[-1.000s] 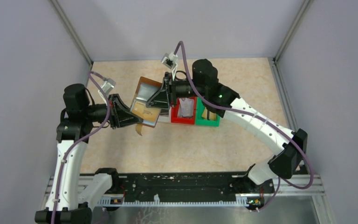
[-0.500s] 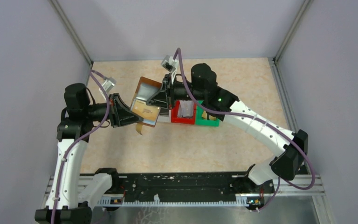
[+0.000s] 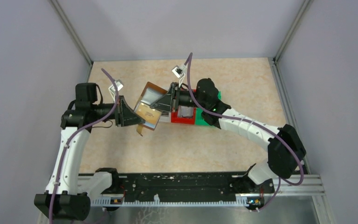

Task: Take the credit cards out of the card holder
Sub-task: Adjust the card holder.

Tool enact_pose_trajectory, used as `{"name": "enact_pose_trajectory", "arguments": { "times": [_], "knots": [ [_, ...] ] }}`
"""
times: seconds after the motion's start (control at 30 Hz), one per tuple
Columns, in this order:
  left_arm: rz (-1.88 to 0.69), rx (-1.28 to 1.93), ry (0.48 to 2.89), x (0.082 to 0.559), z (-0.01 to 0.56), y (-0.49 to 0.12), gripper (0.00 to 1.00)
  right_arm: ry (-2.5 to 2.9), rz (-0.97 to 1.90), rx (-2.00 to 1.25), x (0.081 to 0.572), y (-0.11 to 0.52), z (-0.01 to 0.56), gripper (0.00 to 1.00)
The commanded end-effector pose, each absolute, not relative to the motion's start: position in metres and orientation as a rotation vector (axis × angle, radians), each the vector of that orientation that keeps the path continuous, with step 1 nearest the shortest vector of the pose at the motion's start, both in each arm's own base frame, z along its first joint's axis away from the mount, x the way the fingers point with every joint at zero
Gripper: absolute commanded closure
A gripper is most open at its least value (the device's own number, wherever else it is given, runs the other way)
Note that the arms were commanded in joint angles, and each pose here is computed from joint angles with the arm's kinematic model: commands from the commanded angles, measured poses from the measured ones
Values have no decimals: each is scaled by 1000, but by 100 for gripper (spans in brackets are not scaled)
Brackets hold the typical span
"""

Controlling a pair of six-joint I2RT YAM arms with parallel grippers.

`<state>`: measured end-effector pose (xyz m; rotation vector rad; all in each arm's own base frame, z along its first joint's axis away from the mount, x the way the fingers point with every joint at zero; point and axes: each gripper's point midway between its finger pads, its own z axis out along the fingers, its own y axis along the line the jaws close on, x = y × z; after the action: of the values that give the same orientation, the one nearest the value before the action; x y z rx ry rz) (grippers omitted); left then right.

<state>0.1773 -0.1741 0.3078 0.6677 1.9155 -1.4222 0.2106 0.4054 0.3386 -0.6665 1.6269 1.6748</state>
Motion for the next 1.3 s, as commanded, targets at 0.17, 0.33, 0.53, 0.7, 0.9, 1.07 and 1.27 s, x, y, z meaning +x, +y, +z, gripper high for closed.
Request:
{"name": "enact_pose_trajectory", "arguments": {
  "times": [0.17,0.33,0.53,0.7,0.9,1.07,1.27],
  "knots": [
    [-1192,772,1884,193,305,-164,92,1546,1911,-702,178,399,355,100],
    [-1181,711,1999,205,294,-159,92,1564,1923,-711,175,398,342,79],
    [-1208,696,1995,202,302,-161,94,1564,1873,-680,181,397,334,62],
    [-1249,691,1966,194,310,-164,100,1571,1815,-648,189,397,328,59],
    [-1305,743,1899,183,308,-169,100,1524,1797,-618,191,399,340,78],
    [-1310,762,1880,182,311,-169,100,1534,1758,-676,181,413,336,80],
    [-1303,809,1839,175,315,-170,100,1516,1755,-715,170,416,341,93]
  ]
}}
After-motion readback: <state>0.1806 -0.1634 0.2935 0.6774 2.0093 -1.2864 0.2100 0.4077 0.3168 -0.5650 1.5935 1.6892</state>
